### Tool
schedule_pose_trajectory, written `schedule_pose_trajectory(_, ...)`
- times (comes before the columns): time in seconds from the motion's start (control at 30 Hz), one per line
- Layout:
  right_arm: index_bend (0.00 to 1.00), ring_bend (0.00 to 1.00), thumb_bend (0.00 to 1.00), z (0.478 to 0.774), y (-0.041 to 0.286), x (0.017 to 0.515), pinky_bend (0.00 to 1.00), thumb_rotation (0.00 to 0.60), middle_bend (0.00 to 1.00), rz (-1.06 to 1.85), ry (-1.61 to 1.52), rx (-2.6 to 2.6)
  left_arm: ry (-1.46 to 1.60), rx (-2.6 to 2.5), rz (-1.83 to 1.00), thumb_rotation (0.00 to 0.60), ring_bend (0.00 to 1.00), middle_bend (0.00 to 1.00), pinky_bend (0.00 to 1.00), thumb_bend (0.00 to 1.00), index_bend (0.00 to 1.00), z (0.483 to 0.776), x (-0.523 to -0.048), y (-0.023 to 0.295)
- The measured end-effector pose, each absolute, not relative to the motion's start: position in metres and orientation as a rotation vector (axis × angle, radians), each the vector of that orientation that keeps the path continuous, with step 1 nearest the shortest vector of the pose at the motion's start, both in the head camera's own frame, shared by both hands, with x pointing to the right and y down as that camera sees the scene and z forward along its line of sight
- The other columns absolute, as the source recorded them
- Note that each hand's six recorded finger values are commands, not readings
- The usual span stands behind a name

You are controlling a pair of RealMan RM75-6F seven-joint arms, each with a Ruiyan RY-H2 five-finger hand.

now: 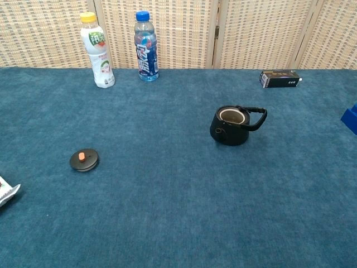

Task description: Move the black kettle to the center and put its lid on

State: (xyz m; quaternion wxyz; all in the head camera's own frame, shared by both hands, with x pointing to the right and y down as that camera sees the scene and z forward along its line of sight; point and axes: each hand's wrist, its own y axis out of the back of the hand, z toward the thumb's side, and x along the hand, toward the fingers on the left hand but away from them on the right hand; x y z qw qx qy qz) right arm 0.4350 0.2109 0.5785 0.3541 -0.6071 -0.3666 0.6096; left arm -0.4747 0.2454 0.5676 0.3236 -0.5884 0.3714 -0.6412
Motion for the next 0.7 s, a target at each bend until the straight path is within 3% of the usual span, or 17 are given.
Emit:
schedule_pose_trajectory(0.4, 0.59, 0.46, 0.47, 0.588, 0.204, 0.431, 0.58, 0.600, 0.52, 1.584, -0.921, -1.616, 1.008, -1.520, -1.715, 0.600, 0.44, 0.56, 0.61, 0.40, 0.60, 0.564, -0.483, 0.249)
schedule_pose_trajectory(0.6, 0.59, 0.46, 0.27, 0.588, 0.195, 0.425, 0.55, 0.600, 0.52, 1.553, -0.892, -1.619, 1.024, -1.519, -1.727, 0.600, 0.44, 0.56, 0.61, 0.40, 0.60, 0.563, -0.487, 0.249)
schedule_pose_trajectory(0.7, 0.59, 0.46, 0.15, 0.587, 0.182, 0.415, 0.47, 0.600, 0.52, 1.527, -0.859, -1.631, 1.030, -1.524, -1.723, 0.600, 0.44, 0.56, 0.61, 0.40, 0.60, 0.562, -0.487, 0.248)
